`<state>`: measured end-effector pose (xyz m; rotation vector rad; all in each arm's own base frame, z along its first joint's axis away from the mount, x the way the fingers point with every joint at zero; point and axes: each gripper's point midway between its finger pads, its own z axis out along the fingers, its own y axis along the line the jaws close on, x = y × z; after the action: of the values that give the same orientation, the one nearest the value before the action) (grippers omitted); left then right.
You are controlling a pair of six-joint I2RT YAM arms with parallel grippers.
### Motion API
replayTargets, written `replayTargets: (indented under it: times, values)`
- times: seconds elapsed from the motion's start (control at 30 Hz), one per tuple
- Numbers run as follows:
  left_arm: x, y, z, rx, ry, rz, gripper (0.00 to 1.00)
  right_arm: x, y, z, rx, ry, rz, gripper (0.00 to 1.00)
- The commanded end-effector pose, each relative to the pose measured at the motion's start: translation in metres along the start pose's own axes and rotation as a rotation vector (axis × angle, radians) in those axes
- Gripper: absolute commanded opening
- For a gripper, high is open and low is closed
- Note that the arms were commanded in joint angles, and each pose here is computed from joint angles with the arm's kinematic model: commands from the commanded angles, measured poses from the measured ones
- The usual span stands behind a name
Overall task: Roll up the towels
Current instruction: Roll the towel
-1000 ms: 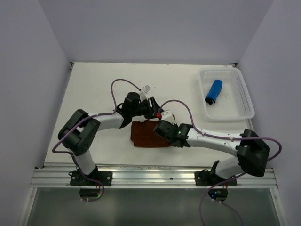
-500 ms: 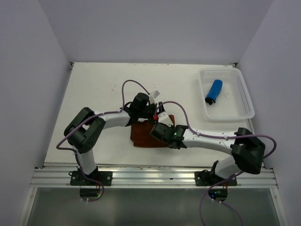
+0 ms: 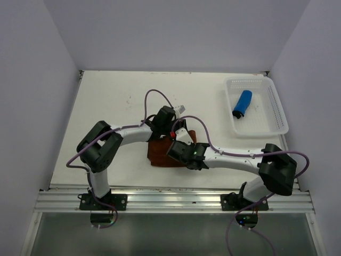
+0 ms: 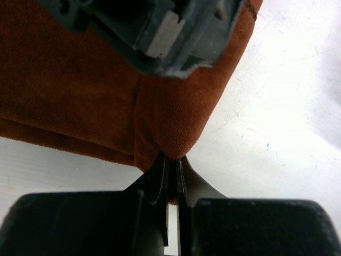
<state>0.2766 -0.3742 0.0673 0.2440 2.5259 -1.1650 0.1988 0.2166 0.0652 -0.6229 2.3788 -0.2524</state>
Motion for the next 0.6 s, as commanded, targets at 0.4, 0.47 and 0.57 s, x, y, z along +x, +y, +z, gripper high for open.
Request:
replayTargets:
  times: [0.4,0.47,0.57]
  values:
    - [0.004,0.031,-0.007,-0.123,-0.062,0.031,0.0,-0.025,0.018,-0.022,-0.076,-0.053,0.079,0.23]
    - [0.008,0.034,-0.008,-0.11,-0.076,0.019,0.0,-0.026,0.029,-0.031,-0.174,-0.069,0.123,0.34]
    - [0.012,0.038,-0.012,-0.089,-0.092,0.007,0.0,-0.031,0.048,-0.05,-0.359,-0.112,0.188,0.43]
